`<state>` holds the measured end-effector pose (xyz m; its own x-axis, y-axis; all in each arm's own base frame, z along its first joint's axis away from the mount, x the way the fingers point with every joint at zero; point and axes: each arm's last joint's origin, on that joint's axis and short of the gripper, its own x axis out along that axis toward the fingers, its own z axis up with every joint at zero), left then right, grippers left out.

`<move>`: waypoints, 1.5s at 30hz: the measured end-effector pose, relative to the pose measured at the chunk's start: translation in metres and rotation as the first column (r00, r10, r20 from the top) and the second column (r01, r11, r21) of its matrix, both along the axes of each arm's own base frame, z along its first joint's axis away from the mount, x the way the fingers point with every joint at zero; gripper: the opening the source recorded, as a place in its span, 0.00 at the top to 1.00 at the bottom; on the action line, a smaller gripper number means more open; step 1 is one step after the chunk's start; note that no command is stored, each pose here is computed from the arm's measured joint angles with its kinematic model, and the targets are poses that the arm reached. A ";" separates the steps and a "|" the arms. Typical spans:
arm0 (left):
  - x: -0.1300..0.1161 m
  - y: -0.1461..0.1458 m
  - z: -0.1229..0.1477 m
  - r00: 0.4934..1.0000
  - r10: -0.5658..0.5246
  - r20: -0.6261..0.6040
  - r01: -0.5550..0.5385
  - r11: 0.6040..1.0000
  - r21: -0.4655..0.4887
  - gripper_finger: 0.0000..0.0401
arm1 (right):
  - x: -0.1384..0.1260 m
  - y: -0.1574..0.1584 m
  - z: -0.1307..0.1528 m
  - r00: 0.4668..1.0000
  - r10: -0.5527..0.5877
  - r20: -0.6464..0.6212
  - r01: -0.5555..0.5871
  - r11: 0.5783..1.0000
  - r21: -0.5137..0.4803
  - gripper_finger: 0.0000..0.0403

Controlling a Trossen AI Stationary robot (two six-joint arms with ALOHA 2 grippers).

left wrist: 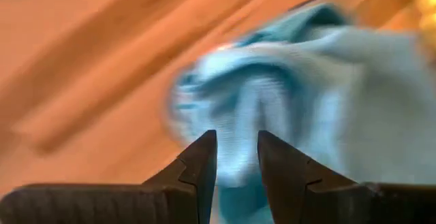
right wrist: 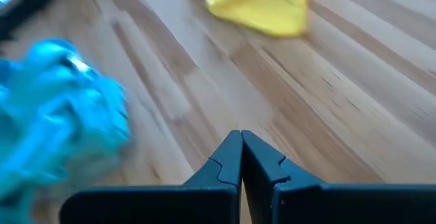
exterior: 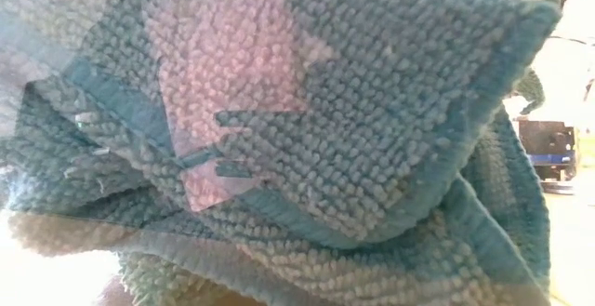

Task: Sort microfiber towel by color & place in baskets
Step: Put the yellow towel into the right transparent bin

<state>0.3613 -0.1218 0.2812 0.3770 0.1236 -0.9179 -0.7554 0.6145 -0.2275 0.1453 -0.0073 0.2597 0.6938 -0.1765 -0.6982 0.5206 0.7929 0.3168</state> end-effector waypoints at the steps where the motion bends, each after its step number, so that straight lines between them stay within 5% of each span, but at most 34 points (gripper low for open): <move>1: -0.002 0.003 -0.001 0.999 -0.027 -0.039 0.027 0.999 0.024 0.77 | 0.004 0.000 0.001 1.000 0.004 0.024 -0.004 1.000 0.003 1.00; 7: -0.005 0.018 0.002 0.960 -0.245 -0.136 0.262 0.957 0.123 0.77 | 0.040 0.000 0.001 0.988 0.048 0.144 -0.048 0.999 -0.001 0.97; 15: -0.034 0.047 0.008 0.901 -0.366 -0.233 0.415 0.885 0.213 0.77 | 0.100 -0.001 -0.008 0.984 0.076 0.164 -0.076 0.997 -0.005 0.85; 23: -0.102 0.088 -0.002 0.918 -0.389 -0.083 0.397 0.887 0.235 0.77 | 0.177 -0.022 0.009 0.996 0.039 0.078 -0.032 0.995 -0.091 0.70; 31: -0.166 0.114 -0.023 0.916 -0.399 0.045 0.381 0.899 0.215 0.77 | 0.252 -0.061 0.000 0.983 -0.026 -0.184 0.011 0.997 -0.079 0.50; 37: -0.193 0.125 -0.039 0.910 -0.406 0.077 0.388 0.904 0.181 0.77 | 0.295 -0.095 -0.022 0.950 -0.087 -0.301 0.074 0.996 -0.055 0.35; 45: -0.205 0.133 -0.053 0.910 -0.409 0.069 0.392 0.903 0.177 0.77 | 0.326 -0.134 -0.066 0.869 -0.293 -0.399 0.338 0.940 0.045 0.27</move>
<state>0.1560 0.0112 0.2279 0.5154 0.0804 -0.8532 -0.4159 0.8939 -0.1670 0.4710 -0.1415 0.1933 0.2906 -0.2482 -0.9241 0.8349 0.5376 0.1181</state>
